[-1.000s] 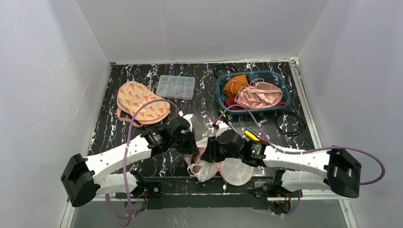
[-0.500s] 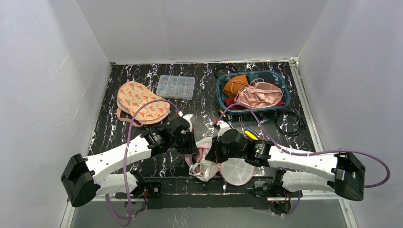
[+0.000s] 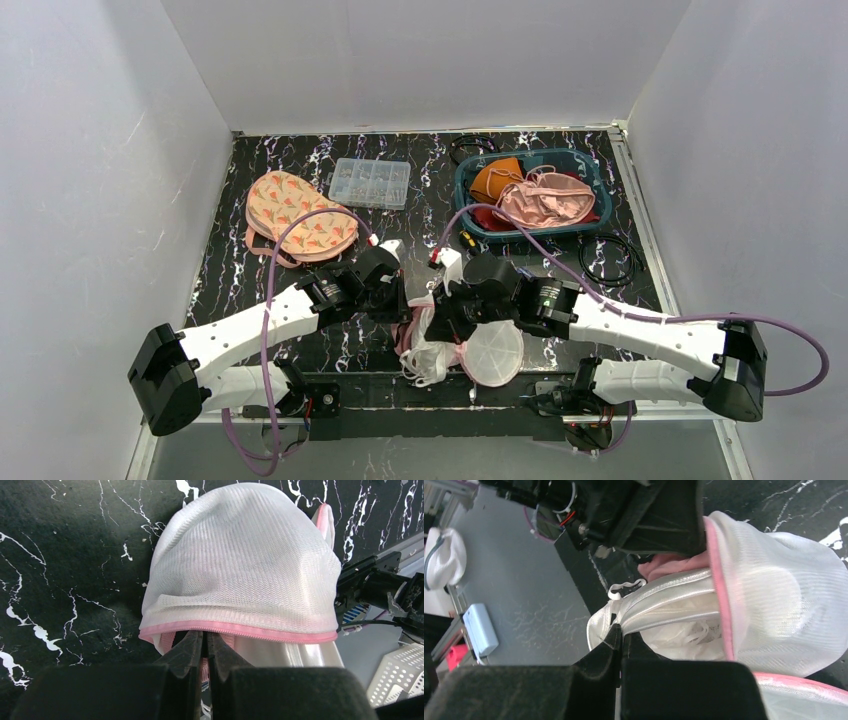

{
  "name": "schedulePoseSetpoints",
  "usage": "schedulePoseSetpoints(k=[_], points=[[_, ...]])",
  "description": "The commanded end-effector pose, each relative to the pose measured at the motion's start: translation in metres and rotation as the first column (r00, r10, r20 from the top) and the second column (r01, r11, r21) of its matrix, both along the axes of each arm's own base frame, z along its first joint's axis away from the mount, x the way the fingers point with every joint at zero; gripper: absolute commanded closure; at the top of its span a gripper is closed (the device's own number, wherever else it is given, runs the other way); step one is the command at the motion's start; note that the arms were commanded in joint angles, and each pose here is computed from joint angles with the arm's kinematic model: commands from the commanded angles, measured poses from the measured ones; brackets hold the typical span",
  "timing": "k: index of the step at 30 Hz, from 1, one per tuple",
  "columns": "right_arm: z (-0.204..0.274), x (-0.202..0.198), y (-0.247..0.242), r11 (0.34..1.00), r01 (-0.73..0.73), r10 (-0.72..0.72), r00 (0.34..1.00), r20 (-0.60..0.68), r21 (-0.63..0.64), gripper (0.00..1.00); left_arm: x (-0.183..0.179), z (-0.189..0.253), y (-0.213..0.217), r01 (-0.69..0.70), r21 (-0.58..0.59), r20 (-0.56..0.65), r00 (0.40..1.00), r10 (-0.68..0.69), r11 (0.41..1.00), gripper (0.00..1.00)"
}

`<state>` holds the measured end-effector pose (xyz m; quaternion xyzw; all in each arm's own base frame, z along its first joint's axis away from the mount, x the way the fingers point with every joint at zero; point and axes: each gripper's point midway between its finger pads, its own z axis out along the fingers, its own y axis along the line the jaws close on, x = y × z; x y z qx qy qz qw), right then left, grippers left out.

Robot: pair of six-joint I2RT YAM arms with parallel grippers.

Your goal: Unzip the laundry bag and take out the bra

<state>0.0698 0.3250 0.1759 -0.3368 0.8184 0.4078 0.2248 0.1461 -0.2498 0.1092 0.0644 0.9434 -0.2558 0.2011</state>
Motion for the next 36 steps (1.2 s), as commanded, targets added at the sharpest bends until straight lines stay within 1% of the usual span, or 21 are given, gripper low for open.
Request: schedulePoseSetpoints(k=[1,4,7,13,17,20,26,30,33,36], points=[[0.040,-0.011,0.007,0.986,-0.143,0.137,0.988,0.064,0.091,0.99,0.008,0.004,0.010,-0.052,0.033,0.027,0.998,0.051,0.998,1.00],[0.055,-0.008,0.007,0.979,-0.151,0.138,0.986,0.097,0.136,0.99,0.009,0.003,0.014,-0.067,0.047,0.028,0.997,0.065,0.997,1.00],[0.069,-0.001,0.006,0.975,-0.125,0.101,0.986,0.132,0.184,0.99,0.010,0.002,0.017,-0.078,0.054,0.029,0.997,0.076,0.996,1.00],[0.109,0.017,-0.003,0.952,-0.043,-0.029,0.973,0.230,0.303,0.99,0.010,0.002,0.020,-0.096,0.048,0.032,0.995,0.094,0.994,1.00],[0.129,0.028,-0.012,0.935,0.008,-0.114,0.954,0.279,0.355,0.99,0.010,0.003,0.021,-0.106,0.048,0.030,0.994,0.104,0.993,1.00],[0.137,0.033,-0.016,0.928,0.035,-0.154,0.943,0.296,0.370,0.99,0.010,0.007,0.022,-0.114,0.041,0.035,0.993,0.113,0.993,1.00],[0.155,0.035,-0.021,0.926,0.027,-0.163,0.929,0.334,0.377,0.99,0.009,0.020,0.024,-0.123,0.025,0.046,0.991,0.122,0.992,0.99],[0.166,0.039,-0.026,0.937,0.029,-0.166,0.914,0.370,0.348,0.99,0.008,0.029,0.026,-0.128,0.011,0.053,0.990,0.127,0.992,0.92],[0.171,0.050,-0.035,0.953,0.079,-0.198,0.891,0.408,0.291,0.99,0.008,0.037,0.029,-0.130,0.004,0.063,0.990,0.130,0.991,0.78],[0.178,0.071,-0.051,0.955,0.194,-0.280,0.845,0.455,0.227,0.99,0.006,0.048,0.027,-0.113,-0.025,0.073,0.991,0.114,0.993,0.62]])
